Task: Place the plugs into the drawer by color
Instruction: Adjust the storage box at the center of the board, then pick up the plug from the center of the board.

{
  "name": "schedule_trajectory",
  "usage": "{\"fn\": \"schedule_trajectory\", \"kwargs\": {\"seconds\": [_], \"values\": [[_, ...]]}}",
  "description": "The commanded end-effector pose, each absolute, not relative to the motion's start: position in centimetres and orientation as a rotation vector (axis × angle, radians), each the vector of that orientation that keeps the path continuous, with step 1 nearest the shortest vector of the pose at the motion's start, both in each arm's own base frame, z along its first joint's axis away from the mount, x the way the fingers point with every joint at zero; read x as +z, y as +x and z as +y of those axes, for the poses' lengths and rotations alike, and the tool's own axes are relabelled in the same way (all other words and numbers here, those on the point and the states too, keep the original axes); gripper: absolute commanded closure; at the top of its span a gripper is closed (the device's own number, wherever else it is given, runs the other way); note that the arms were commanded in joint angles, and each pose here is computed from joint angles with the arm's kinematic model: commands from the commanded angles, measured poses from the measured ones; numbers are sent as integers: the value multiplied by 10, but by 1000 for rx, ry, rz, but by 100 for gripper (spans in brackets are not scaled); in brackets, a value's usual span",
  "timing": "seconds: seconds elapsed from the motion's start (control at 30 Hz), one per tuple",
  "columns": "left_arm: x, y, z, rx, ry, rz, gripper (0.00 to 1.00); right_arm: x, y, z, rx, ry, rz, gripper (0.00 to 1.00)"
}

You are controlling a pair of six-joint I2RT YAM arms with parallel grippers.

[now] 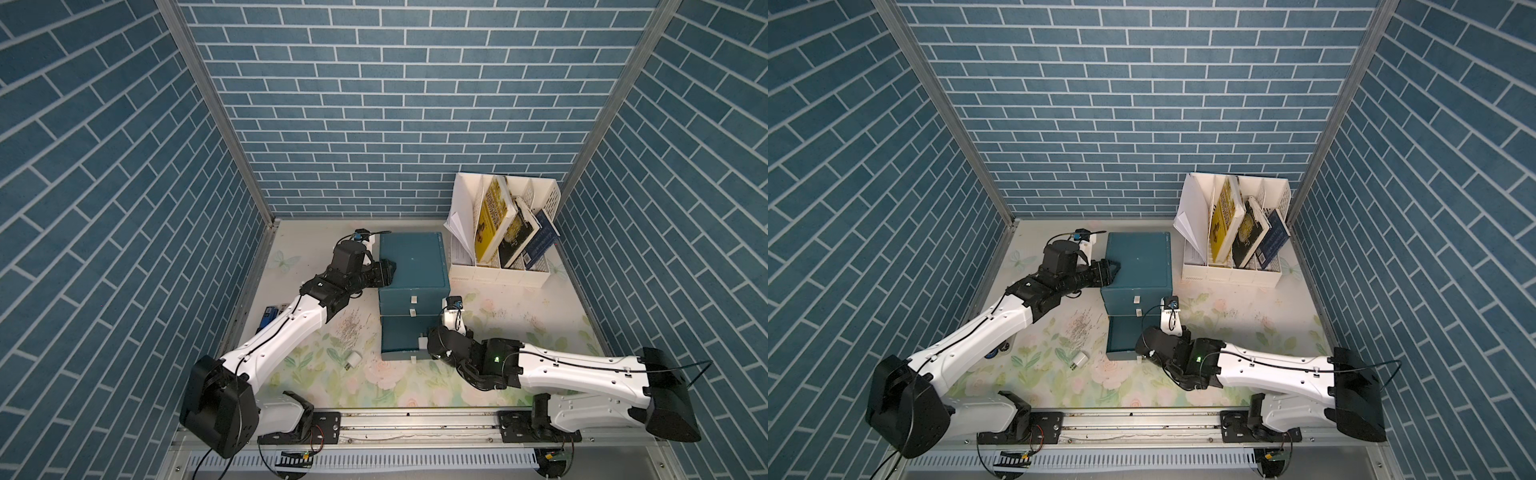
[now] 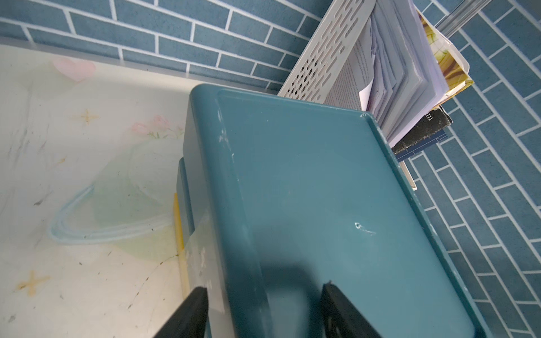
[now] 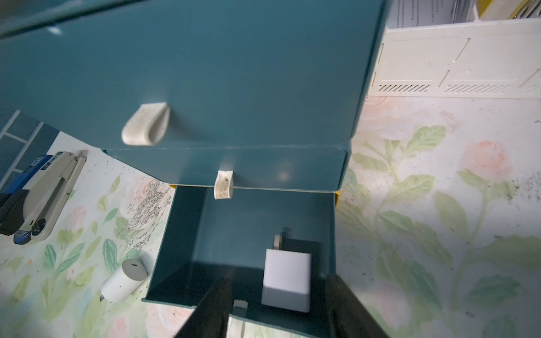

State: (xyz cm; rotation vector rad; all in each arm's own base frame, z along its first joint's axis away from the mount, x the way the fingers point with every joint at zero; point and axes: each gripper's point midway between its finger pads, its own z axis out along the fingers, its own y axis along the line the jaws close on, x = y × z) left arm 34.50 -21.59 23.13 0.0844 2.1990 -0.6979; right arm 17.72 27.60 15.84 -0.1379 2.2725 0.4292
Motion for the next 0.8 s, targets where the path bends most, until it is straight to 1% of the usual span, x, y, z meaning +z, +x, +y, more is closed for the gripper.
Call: {"fn": "schedule_trajectory", "kwargs": {"seconds": [0.0,0.1,0.2,0.27,0.33,0.4,0.43,0.5,0.57,0.63,0.77], "values": [[253,335,-205,-678,52,2175,27,169,179,269,424,-110,2244,37],[283,334,-203,-690,41,2123,26,178,180,272,421,-132,2235,30],[308,329,-197,-700,22,2072,26,184,180,272,407,-146,2232,26],[318,324,-185,-673,-13,2045,26,185,180,270,406,-140,2230,26],[323,316,-160,-594,-110,2014,24,185,179,268,418,-128,2228,25],[320,303,-123,-490,-255,1964,18,186,179,266,433,-118,2224,26],[316,296,-110,-455,-300,1949,16,186,179,265,437,-115,2222,26],[298,283,-90,-397,-367,1961,14,185,178,264,438,-110,2221,25],[269,271,-84,-363,-382,2036,13,187,179,264,437,-108,2217,25],[229,262,-85,-344,-393,2143,15,190,180,264,433,-109,2211,25],[154,239,-96,-417,-445,2323,20,192,181,261,432,-90,2205,25]]}}
